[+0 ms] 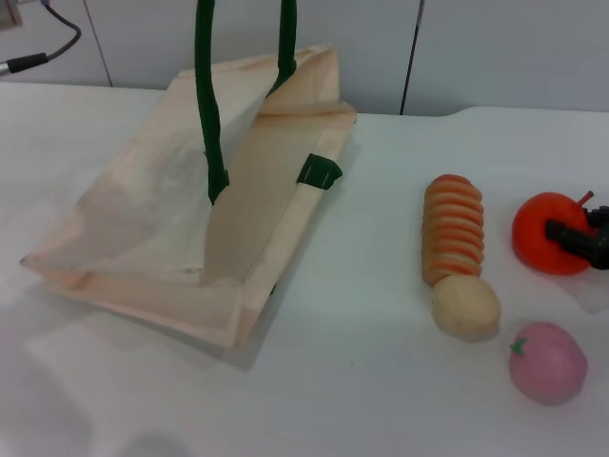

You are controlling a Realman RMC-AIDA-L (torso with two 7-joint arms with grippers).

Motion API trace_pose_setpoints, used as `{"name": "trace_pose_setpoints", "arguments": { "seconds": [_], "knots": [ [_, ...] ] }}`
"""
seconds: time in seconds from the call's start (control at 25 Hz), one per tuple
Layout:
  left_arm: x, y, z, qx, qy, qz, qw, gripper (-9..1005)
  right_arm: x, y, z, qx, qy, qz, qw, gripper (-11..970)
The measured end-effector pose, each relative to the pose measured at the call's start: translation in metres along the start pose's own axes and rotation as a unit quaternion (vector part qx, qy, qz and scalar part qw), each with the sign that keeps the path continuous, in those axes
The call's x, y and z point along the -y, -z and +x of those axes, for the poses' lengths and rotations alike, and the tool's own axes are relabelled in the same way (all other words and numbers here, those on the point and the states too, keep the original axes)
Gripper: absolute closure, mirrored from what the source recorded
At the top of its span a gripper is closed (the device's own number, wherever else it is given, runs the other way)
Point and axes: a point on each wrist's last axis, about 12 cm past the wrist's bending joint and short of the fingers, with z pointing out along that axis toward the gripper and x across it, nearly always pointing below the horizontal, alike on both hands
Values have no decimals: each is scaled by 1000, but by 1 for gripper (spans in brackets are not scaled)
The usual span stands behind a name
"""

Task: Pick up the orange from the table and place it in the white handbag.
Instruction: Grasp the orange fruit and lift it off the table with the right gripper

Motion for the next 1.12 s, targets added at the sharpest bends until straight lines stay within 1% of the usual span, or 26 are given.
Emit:
{"name": "trace_pose_setpoints", "arguments": {
  "seconds": [0.32,0.96,1.12],
  "knots": [
    [0,1,0,0,1,-1,1000,911,0,0,-1,3,0,0,1000,564],
    [-2,3,0,2,1,-5,1000,911,-1,1,-1,3,3,-3,1000,705],
    [-2,3,0,2,1,-5,1000,911,-1,1,0,2,5,-5,1000,722]
  ]
}}
